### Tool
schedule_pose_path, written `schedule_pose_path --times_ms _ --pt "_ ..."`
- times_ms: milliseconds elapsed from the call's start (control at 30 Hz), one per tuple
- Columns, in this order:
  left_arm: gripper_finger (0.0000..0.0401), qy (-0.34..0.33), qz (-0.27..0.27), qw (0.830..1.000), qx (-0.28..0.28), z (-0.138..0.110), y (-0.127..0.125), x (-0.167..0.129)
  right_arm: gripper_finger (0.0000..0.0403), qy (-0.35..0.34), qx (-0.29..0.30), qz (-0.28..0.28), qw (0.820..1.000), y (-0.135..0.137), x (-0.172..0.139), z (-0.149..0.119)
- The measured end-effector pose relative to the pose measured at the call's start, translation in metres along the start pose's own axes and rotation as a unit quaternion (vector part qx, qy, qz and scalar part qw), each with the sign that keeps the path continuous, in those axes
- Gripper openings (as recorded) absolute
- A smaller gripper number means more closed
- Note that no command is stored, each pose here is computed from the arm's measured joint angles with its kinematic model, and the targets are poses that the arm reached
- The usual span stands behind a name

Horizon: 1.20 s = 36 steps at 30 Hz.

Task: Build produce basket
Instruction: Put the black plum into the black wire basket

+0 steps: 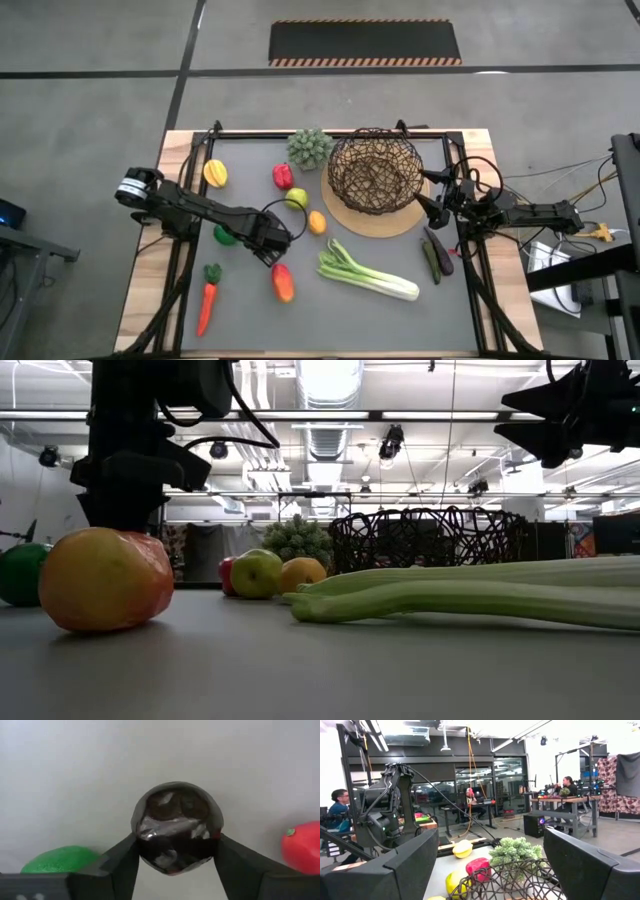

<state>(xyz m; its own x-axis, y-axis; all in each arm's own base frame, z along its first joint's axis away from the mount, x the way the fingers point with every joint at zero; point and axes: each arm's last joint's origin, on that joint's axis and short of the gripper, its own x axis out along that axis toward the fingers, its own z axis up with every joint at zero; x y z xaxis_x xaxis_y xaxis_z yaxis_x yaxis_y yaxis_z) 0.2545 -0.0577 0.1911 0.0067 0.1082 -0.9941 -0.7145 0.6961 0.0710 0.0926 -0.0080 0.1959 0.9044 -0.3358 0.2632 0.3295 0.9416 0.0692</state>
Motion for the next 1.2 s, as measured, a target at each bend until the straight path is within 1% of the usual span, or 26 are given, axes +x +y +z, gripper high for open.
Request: schedule_pose_path --times_ms 133,233,400,533,600,667,700,833,933,1033,1200 --pt "0.0196 0.000 0.000 1.000 0.000 0.000 0.001 -0.004 0.0342 0.000 0.000 0.000 1.000 0.000 0.000 0.000" --pt "0.0195 -0.012 -0.020 1.000 0.011 0.004 -0.004 -0.015 0.0342 0.000 0.005 0.000 1.000 0.000 0.000 0.000" --pt "0.0193 -0.056 -0.077 0.995 0.019 0.020 -0.017 -0.050 0.0338 -0.001 0.005 0.000 1.000 0.000 0.000 0.000" --pt "0.0193 -0.114 -0.133 0.985 0.001 0.042 -0.022 -0.089 0.0335 -0.001 0.005 0.000 1.000 0.000 0.000 0.000" --pt "0.0193 -0.150 -0.169 0.974 0.003 0.055 -0.023 -0.112 0.0333 -0.001 0.004 0.000 1.000 0.000 0.000 0.000" --pt "0.0192 -0.194 -0.207 0.959 -0.003 0.068 -0.022 -0.136 0.0331 0.000 0.004 0.000 1.000 0.000 0.000 0.000" --pt "0.0192 -0.217 -0.227 0.949 -0.011 0.075 -0.021 -0.147 0.0331 0.000 0.004 0.000 1.000 0.000 0.000 0.000" --pt "0.0192 -0.311 -0.300 0.902 -0.030 0.102 -0.015 -0.184 0.0331 0.001 0.003 0.000 1.000 0.000 0.000 0.000" --pt "0.0192 -0.352 -0.325 0.876 -0.054 0.120 -0.004 -0.199 0.0329 0.001 0.003 0.000 1.000 0.000 0.000 0.000" --pt "0.0192 -0.368 -0.334 0.864 -0.080 0.138 0.012 -0.199 0.0329 0.001 0.003 0.000 1.000 0.000 0.000 0.000" --pt "0.0192 -0.363 -0.344 0.859 -0.108 0.170 0.034 -0.180 0.0329 0.001 0.003 0.000 1.000 0.000 0.000 0.000"
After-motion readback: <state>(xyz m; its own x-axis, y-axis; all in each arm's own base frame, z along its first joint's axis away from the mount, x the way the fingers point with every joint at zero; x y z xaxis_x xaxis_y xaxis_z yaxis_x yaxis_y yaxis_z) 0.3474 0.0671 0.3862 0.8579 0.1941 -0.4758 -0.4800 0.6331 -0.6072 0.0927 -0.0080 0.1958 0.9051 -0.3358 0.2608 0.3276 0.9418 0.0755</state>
